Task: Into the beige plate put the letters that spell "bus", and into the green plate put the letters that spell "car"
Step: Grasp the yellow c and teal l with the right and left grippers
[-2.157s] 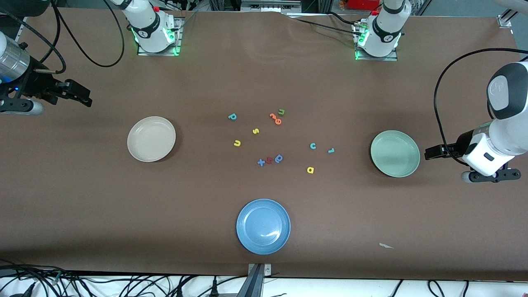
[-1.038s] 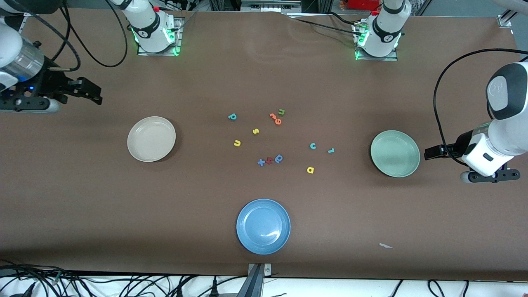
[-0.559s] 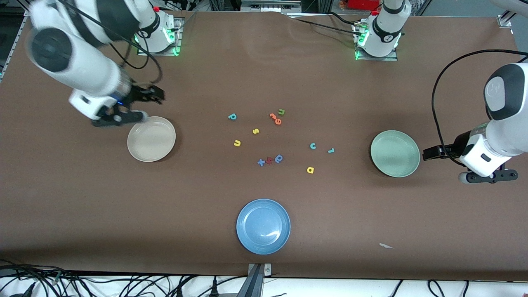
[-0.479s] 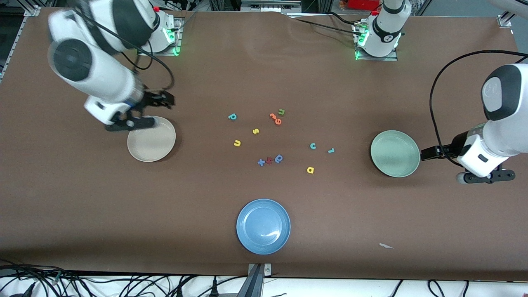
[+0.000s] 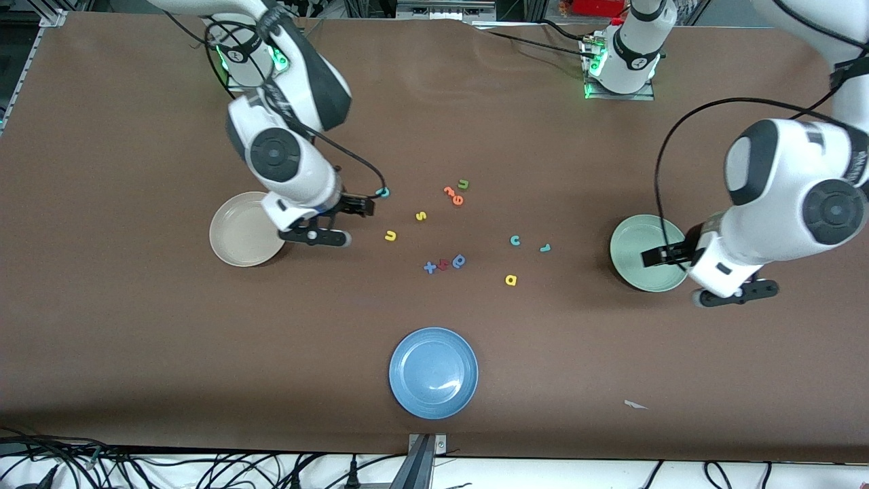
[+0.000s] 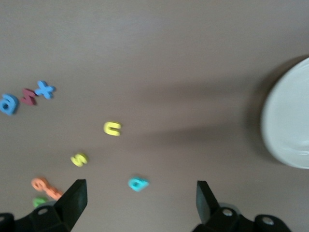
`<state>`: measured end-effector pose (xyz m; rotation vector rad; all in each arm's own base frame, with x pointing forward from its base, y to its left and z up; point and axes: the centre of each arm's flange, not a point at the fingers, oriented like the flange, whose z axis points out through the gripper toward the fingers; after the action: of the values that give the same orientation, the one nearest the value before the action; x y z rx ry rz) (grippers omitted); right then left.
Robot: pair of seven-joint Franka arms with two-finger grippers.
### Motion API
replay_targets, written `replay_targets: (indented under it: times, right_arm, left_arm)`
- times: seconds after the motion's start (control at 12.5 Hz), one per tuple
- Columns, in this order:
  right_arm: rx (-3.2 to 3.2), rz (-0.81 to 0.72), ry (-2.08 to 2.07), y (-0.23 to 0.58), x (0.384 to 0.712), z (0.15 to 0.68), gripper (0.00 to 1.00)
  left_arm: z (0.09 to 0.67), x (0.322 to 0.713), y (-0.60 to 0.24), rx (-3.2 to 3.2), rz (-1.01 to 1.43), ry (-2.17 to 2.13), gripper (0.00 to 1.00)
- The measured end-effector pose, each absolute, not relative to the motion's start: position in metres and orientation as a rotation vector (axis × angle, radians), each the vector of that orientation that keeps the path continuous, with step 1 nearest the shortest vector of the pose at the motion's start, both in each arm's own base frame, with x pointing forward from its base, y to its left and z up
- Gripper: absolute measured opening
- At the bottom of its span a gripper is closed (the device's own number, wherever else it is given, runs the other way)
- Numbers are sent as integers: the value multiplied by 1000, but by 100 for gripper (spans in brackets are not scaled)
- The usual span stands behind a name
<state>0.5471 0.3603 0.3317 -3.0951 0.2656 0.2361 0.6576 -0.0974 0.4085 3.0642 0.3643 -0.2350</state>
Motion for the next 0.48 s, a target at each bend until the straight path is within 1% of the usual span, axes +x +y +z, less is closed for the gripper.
replay_targets:
  times: [0.08, 0.16, 0.24, 0.32, 0.4, 0.48]
  right_arm:
    - [-3084, 219, 309, 376, 544, 312, 99]
    - [-3084, 205, 339, 387, 540, 291, 93]
    - [-3102, 190, 353, 397, 536, 271, 85]
    - [-3129, 160, 358, 406, 530, 251, 83]
    - [-3152, 116, 372, 414, 525, 234, 78]
    - [-3172, 73, 379, 421, 520, 217, 78]
  left_arm:
    - [399, 660, -110, 2999, -244, 405, 100]
    - [386, 660, -118, 2959, -272, 430, 100]
    - [371, 659, -128, 2950, -298, 446, 100]
    - [353, 656, -141, 2956, -311, 459, 100]
    - [334, 652, -156, 2963, -309, 471, 100]
    - [315, 646, -170, 2971, -301, 473, 100]
